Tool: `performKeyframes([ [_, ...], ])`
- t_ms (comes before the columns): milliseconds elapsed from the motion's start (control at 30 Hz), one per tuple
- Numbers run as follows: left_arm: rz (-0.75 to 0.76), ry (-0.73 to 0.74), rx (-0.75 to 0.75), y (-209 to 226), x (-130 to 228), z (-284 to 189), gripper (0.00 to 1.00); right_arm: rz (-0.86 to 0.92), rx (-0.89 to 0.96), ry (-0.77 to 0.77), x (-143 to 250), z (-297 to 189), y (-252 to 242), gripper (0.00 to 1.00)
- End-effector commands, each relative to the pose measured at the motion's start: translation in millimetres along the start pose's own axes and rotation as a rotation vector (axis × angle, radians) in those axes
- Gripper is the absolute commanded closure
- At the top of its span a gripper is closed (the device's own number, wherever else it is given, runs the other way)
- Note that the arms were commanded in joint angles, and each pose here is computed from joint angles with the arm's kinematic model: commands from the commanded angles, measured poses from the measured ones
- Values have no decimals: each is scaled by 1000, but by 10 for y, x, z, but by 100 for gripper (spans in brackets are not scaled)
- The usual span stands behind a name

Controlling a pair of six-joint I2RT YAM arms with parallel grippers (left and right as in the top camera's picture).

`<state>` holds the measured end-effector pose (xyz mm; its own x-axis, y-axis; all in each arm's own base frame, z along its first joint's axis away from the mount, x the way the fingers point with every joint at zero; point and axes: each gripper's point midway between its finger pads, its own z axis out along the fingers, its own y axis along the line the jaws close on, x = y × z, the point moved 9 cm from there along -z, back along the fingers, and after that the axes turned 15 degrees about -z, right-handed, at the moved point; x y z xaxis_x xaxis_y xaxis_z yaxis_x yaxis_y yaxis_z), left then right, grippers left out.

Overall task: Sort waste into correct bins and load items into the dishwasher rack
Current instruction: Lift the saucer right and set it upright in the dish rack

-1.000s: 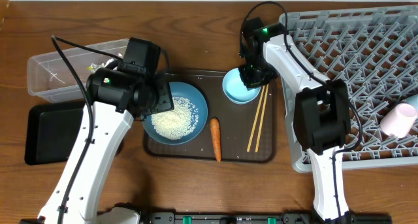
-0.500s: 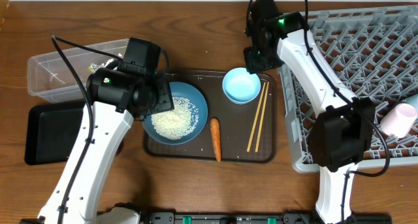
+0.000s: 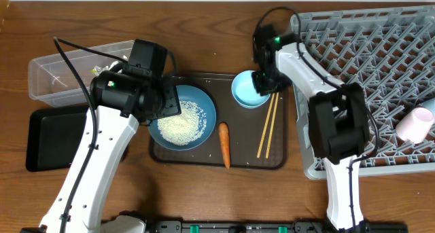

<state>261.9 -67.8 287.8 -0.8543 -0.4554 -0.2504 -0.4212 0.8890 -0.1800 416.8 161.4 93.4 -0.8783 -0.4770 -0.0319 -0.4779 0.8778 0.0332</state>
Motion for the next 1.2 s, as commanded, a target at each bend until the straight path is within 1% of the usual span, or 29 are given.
performKeyframes([
  [0, -3, -4, -15, 28, -6, 2, 39, 6, -41, 14, 9, 139, 62, 99],
  [67, -3, -4, -15, 28, -5, 2, 39, 13, -33, 11, 2, 131, 63, 99],
  [167, -3, -4, -15, 28, -5, 2, 39, 69, 28, -4, -4, 20, -7, 99],
  [267, -3, -4, -15, 28, -5, 2, 39, 96, 79, -46, -12, -230, -97, 99],
  [467, -2, -4, -15, 28, -5, 2, 39, 153, 233, -240, 95, -1171, -342, 99],
  [600, -2, -4, -15, 28, -5, 2, 39, 199, 411, -358, 327, -1822, -531, 99],
  [700, -2, -4, -15, 28, -5, 2, 39, 249, 572, -394, 527, -2169, -699, 99],
  [833, -2, -4, -15, 28, -6, 2, 39, 349, 782, -376, 755, -2425, -937, 99],
  [967, -2, -4, -15, 28, -5, 2, 39, 547, 1036, -339, 954, -2558, -1214, 99],
  [1067, -3, -4, -15, 28, -6, 2, 39, 735, 1243, -337, 1144, -2682, -1417, 99],
  [1167, -3, -4, -15, 27, -5, 2, 39, 874, 1358, -356, 1274, -2756, -1588, 99],
])
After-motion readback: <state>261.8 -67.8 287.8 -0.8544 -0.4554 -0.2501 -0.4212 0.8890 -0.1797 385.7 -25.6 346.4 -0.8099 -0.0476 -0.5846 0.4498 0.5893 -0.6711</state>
